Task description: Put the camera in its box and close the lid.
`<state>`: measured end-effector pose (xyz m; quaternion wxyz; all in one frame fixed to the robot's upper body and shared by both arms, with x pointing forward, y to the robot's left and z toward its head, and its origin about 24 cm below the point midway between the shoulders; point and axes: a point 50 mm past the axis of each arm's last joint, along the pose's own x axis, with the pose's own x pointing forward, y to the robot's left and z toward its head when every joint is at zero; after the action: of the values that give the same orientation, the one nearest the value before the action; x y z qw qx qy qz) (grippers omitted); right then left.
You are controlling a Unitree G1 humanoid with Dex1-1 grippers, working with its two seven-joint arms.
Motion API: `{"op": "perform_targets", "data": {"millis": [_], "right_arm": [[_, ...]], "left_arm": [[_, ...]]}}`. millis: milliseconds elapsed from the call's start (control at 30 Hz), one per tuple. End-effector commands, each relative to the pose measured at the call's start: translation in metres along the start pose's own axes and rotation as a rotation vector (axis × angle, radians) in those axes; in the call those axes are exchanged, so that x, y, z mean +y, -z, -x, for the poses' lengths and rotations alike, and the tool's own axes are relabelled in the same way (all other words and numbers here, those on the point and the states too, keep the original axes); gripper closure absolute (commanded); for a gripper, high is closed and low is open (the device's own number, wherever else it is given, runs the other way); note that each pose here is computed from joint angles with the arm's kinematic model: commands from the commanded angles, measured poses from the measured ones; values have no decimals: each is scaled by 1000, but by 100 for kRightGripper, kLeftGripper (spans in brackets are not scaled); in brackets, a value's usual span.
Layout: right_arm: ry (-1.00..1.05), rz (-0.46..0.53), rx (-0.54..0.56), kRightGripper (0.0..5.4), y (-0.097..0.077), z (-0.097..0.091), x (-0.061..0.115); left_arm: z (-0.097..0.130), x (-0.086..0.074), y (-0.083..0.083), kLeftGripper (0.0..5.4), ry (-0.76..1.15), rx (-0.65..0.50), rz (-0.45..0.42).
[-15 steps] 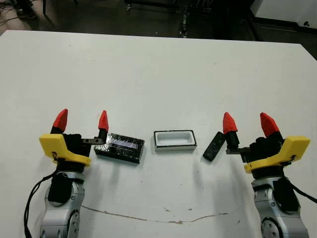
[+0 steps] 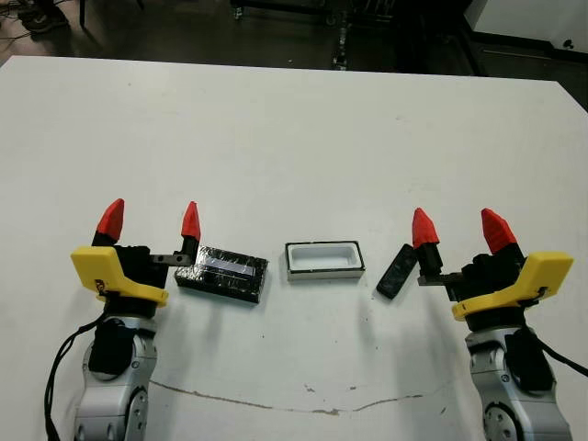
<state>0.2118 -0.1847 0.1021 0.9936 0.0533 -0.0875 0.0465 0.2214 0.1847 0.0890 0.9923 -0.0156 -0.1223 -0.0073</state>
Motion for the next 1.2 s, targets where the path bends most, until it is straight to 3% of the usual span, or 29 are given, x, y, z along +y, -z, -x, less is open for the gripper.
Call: {"op": "perform_targets", "data": {"millis": [33,267,467,500,633,700,867,1033,1200], "right_arm": [[-11,61,-10,2,-6,-3,-12],[-202,263,-10,2,-51,-38,-49],[-486,437,68,2,-92,-69,-63],[-522,489,83,2,-96,-72,-63],[-743,918,223,2,-119,-85,-51],[-830,1080,287,2,-126,-88,-42],[-988,1244,398,2,-126,-93,-27],[-1136,1391,589,2,-119,-98,-16],[-1238,1469,681,2,-107,-97,-8]], "left_arm": [[2,0,3,0,-8,17,6],[3,0,4,0,-9,16,0],[5,1,4,0,-11,13,-10],[5,1,4,0,-13,14,-4],[5,1,3,0,-17,14,11],[6,1,2,0,-14,14,13],[6,0,2,0,-12,13,10],[6,0,2,0,-16,13,-3],[7,0,2,0,-14,11,-3]]}}
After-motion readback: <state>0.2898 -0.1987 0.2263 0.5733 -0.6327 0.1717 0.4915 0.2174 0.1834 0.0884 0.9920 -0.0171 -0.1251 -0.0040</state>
